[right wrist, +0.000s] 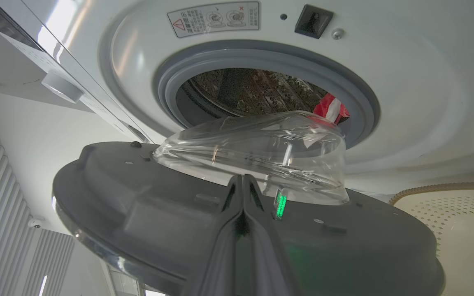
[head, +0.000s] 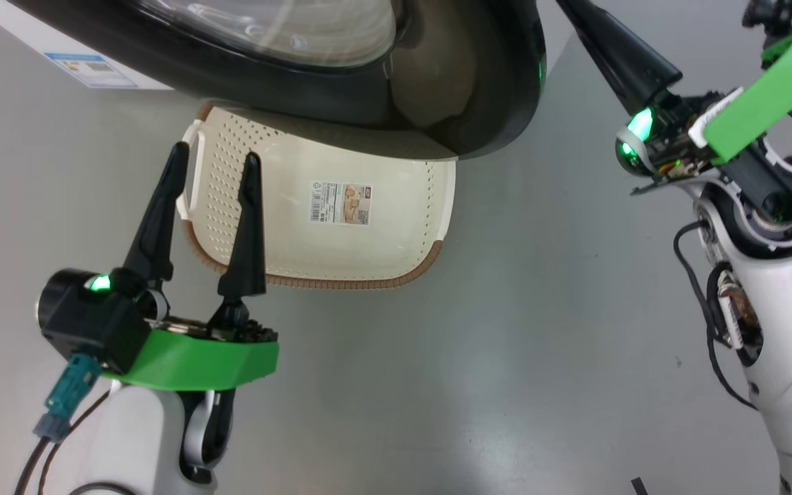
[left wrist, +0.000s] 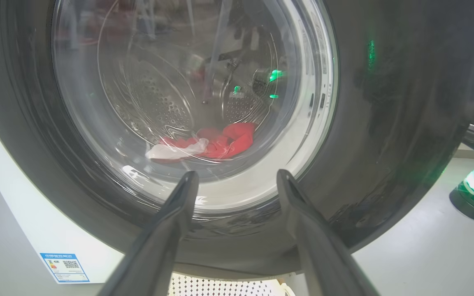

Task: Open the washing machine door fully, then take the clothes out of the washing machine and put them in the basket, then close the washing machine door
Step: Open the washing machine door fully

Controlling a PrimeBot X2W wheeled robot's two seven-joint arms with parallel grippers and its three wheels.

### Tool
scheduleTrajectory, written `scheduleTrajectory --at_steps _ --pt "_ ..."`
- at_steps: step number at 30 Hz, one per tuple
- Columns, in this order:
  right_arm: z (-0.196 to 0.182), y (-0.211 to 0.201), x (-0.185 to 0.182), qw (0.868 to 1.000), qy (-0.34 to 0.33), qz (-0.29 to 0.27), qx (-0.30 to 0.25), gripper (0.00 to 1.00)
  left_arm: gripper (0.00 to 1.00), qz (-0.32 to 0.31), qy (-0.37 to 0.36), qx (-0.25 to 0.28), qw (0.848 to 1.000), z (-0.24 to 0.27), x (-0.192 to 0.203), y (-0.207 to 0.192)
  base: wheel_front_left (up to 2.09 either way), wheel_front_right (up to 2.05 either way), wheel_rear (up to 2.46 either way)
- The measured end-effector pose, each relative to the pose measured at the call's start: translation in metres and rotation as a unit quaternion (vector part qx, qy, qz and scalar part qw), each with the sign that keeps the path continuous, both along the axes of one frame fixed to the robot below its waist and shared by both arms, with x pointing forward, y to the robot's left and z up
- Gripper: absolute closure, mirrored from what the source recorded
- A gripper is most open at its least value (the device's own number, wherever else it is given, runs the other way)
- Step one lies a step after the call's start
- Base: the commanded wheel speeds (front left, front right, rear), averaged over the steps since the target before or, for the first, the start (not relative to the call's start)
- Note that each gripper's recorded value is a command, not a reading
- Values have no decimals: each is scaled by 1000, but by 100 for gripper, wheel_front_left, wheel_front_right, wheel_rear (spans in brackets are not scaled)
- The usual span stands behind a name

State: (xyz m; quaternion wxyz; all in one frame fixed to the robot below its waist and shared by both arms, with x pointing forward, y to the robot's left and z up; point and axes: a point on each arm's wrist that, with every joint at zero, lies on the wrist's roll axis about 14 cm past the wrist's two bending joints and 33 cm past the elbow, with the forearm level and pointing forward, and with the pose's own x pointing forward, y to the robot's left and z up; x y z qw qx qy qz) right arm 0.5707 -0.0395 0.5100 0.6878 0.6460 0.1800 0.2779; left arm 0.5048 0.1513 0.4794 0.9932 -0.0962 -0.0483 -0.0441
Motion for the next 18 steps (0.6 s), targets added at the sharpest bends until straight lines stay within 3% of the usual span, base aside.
scheduleTrajectory --at_steps 10,18 --pt "14 27 2 992 -2 121 31 100 0 1 15 1 1000 -14 2 1 0 0 0" --pt "18 37 -1 986 -9 164 33 100 0 3 20 2 1000 -18 2 3 0 0 0"
